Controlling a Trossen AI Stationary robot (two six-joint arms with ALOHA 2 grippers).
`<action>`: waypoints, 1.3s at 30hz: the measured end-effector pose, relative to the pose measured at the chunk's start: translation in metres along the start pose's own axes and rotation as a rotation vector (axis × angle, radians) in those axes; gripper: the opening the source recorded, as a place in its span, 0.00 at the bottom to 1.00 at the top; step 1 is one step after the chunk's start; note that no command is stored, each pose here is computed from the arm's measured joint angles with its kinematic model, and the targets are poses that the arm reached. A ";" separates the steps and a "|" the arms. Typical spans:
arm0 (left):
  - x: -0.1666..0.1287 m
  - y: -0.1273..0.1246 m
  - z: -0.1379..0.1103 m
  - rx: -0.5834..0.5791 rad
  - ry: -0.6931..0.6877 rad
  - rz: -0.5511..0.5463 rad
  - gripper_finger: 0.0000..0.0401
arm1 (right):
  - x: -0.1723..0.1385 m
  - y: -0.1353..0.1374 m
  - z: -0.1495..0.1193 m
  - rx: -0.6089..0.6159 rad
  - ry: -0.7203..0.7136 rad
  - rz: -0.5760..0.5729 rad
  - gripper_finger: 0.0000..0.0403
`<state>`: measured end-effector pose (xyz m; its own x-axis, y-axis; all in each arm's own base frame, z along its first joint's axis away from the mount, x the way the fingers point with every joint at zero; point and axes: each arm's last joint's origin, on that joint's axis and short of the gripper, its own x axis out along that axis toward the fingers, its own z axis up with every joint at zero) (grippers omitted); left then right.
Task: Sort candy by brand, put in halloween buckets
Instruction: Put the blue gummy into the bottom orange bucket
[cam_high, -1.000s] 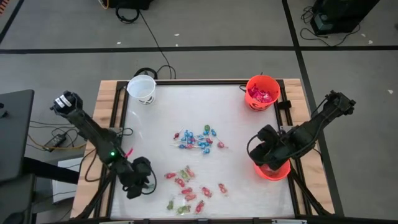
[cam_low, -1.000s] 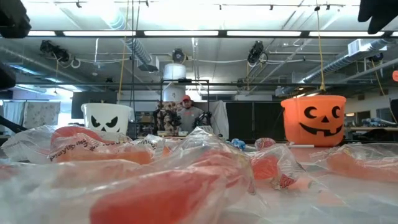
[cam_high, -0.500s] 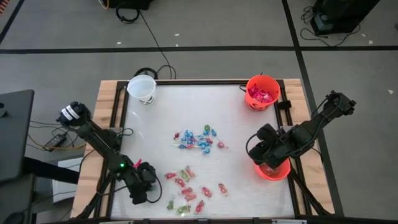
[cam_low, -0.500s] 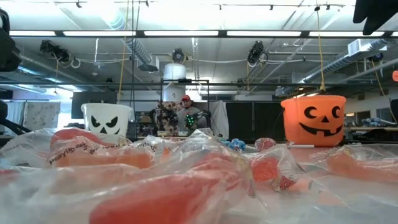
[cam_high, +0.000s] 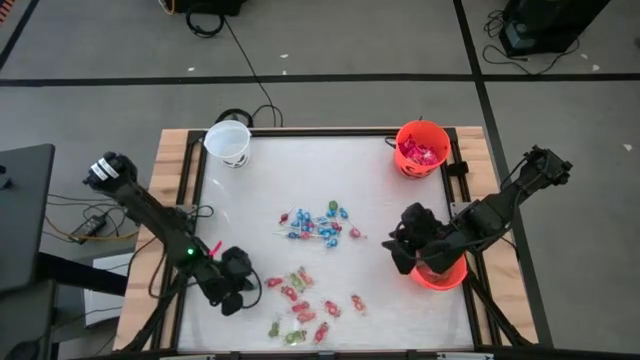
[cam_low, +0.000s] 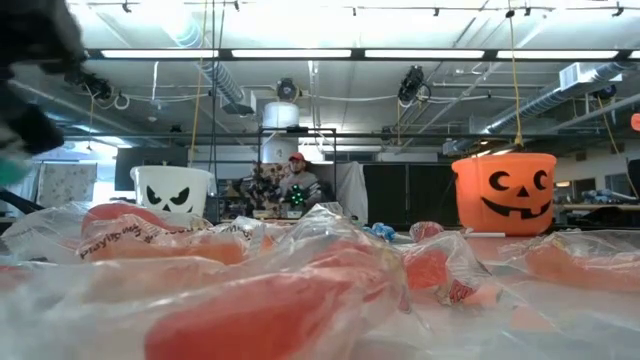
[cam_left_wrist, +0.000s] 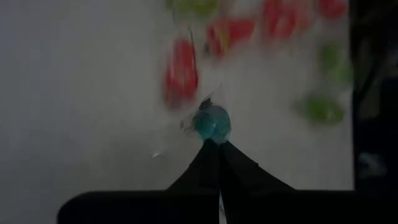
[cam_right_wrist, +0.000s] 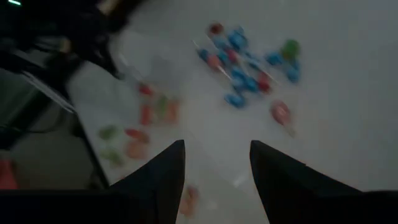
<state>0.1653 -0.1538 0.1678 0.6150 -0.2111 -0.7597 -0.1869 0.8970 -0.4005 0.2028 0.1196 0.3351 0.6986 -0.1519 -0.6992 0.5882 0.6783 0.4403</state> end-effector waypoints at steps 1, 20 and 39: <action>-0.004 0.001 0.005 -0.001 -0.031 -0.008 0.00 | 0.001 0.002 0.002 0.002 -0.016 0.017 0.47; -0.071 -0.011 0.124 0.143 -0.889 -0.314 0.00 | 0.041 0.049 0.067 0.008 -0.353 0.417 0.47; -0.076 0.005 0.144 0.098 -0.990 -0.294 0.01 | 0.129 0.058 0.092 0.087 -0.411 0.514 0.48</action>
<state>0.2278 -0.0777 0.2972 0.9888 -0.0528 0.1395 0.1079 0.8989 -0.4247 0.3645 0.0734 0.3222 0.9875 -0.0978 -0.1237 0.1571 0.6794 0.7168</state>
